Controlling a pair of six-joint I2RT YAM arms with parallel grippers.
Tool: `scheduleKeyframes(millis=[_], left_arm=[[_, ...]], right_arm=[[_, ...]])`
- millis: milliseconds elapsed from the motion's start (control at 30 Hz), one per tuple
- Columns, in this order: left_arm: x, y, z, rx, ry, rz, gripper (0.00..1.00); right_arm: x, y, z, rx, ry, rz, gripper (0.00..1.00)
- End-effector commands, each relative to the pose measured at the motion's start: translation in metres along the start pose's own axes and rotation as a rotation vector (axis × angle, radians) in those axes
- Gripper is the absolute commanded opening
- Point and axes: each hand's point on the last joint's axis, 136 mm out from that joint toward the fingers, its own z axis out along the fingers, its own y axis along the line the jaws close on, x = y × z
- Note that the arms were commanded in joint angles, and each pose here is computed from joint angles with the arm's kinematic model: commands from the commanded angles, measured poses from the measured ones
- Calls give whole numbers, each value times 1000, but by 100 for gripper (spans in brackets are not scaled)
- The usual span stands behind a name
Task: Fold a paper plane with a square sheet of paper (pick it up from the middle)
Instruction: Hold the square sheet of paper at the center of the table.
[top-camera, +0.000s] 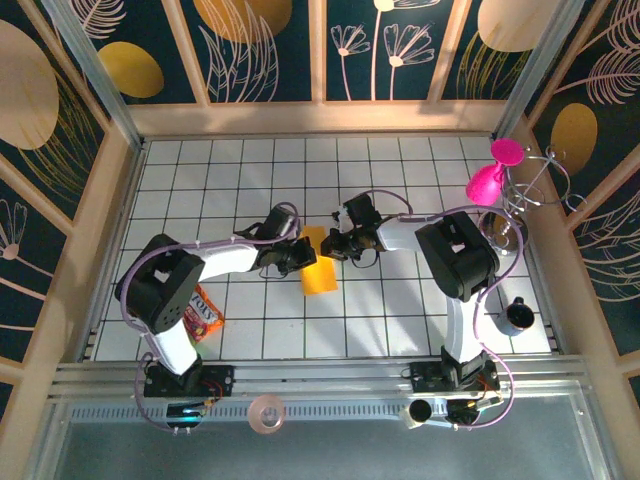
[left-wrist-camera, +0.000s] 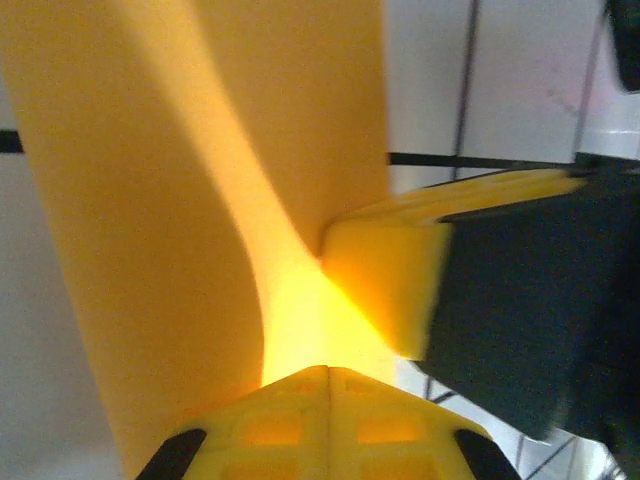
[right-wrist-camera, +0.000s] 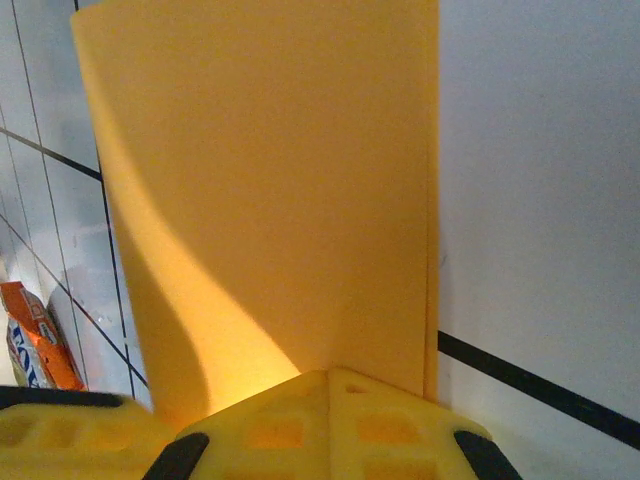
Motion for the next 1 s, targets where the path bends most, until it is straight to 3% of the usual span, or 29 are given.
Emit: scheduleKeyframes(millis=[0,467,967], left_arm=[[2,8,5,-49,21,-9,3],[0,17,14,-93,31,-4,3],[-17,0,13,-73,-4,33,5]], right_arm=[[57,-87,17,299,143,164,1],[60,-88,17,315,150,153,0],[66,-96,16,337,160,150,0]])
